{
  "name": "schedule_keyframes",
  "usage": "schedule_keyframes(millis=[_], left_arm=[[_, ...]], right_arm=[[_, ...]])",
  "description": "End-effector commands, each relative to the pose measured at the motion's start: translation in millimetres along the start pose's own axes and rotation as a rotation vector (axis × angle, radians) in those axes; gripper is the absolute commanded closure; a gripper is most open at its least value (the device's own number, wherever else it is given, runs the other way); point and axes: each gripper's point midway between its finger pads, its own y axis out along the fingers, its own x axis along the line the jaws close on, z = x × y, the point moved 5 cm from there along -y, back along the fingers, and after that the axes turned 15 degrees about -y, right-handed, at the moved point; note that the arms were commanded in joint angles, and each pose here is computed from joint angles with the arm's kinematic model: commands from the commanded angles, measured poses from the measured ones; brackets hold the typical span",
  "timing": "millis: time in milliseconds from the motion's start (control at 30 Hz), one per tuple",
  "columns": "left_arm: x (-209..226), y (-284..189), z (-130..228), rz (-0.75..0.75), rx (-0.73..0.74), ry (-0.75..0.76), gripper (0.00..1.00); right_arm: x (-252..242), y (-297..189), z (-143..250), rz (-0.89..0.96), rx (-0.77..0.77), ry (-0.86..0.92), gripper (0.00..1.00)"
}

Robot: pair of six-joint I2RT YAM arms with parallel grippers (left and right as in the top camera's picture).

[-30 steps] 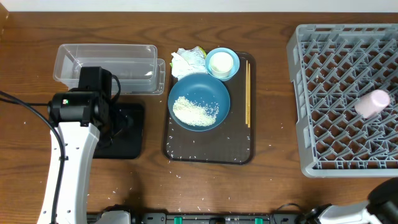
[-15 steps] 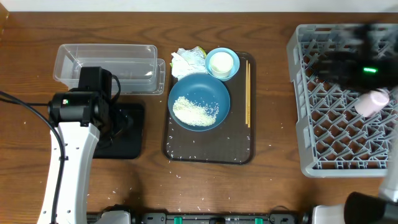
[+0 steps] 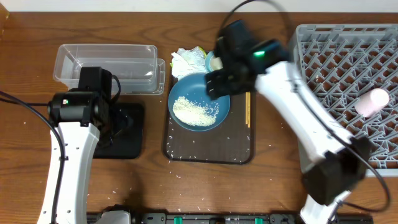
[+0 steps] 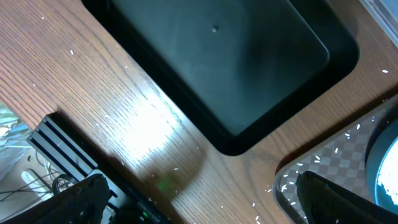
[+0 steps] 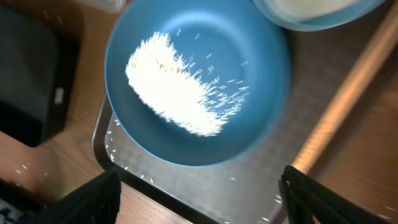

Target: Sort waste into correct bins and load items into the dishwasher rack

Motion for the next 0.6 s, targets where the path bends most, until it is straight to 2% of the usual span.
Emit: schedule_keyframes(millis=[0, 33, 100, 133, 167, 333, 567], left_arm=[[1.0, -5.3, -2.8, 0.013, -0.014, -0.015, 0.01], [1.0, -5.3, -2.8, 0.013, -0.014, -0.015, 0.01], [1.0, -5.3, -2.8, 0.013, -0.014, -0.015, 0.01], [1.0, -5.3, -2.8, 0.013, -0.014, -0.015, 0.01], [1.0, -5.3, -2.8, 0.013, -0.014, -0.015, 0.01], [1.0, -5.3, -2.8, 0.013, -0.014, -0.015, 0.01], [1.0, -5.3, -2.8, 0.013, -0.014, -0.015, 0.01]], right_arm=[[0.4, 11.9, -0.1, 0.06, 0.021, 0.056, 0.28], [-0.6, 11.6, 0.0, 0.068, 0.02, 0.059, 0.28], [-5.6, 2.5, -0.2, 0.096, 0.007, 0.064, 0.22], [-11.0, -4.6, 0.6, 0.12, 0.0, 0.072, 0.08], [-17.6, -11.9, 2.1, 0.148, -0.005, 0.081, 0.01], [-81.8, -70.1, 22.0, 0.31, -0.047, 0.223, 0.01], [-175.7, -137.0, 79.6, 0.413, -0.071, 0.521, 0.01]])
